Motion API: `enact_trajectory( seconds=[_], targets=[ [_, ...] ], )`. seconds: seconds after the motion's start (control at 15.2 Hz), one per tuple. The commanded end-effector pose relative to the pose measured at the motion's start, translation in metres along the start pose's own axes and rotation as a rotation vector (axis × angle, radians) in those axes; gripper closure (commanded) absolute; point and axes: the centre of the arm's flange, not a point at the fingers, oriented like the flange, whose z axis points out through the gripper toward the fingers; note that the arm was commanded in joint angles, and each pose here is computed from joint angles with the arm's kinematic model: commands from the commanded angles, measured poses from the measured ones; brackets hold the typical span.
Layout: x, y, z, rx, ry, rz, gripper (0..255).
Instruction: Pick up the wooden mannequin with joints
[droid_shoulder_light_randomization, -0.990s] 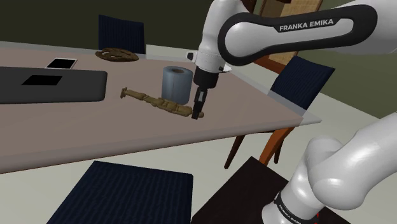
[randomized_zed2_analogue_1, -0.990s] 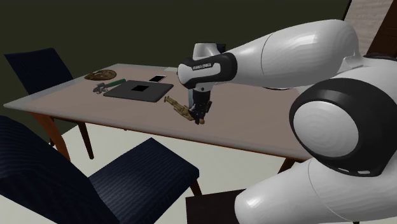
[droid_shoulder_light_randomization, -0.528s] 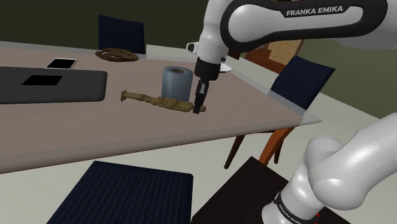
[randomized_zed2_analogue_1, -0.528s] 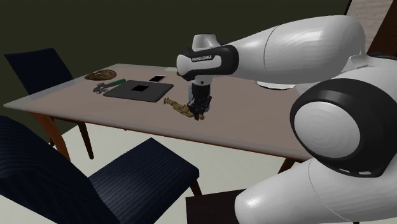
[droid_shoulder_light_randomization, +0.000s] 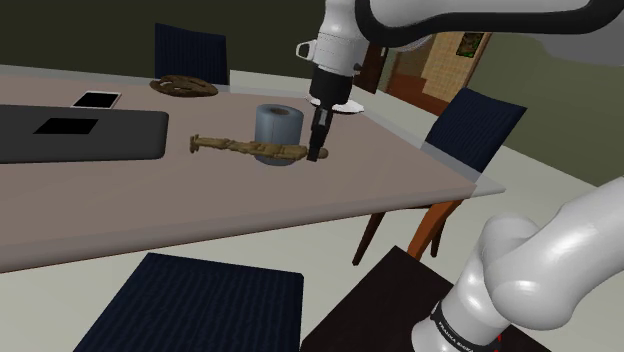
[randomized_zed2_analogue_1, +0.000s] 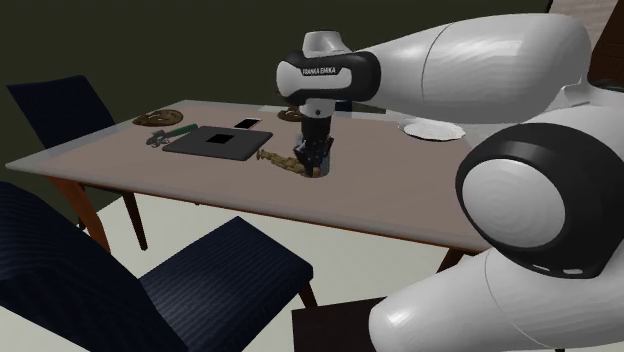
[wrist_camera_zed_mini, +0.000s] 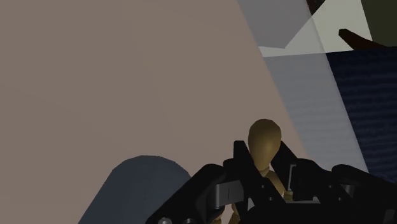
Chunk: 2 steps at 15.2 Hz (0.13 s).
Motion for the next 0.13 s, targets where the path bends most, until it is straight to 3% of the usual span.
enact_trajectory(
  seconds=[0.0,0.07],
  targets=[
    [0.0002,-0.0010,-0.0063,0.000,0.000,0.000,255],
    [0.0002,-0.0010,-0.0063,0.000,0.000,0.000,255]
  ],
)
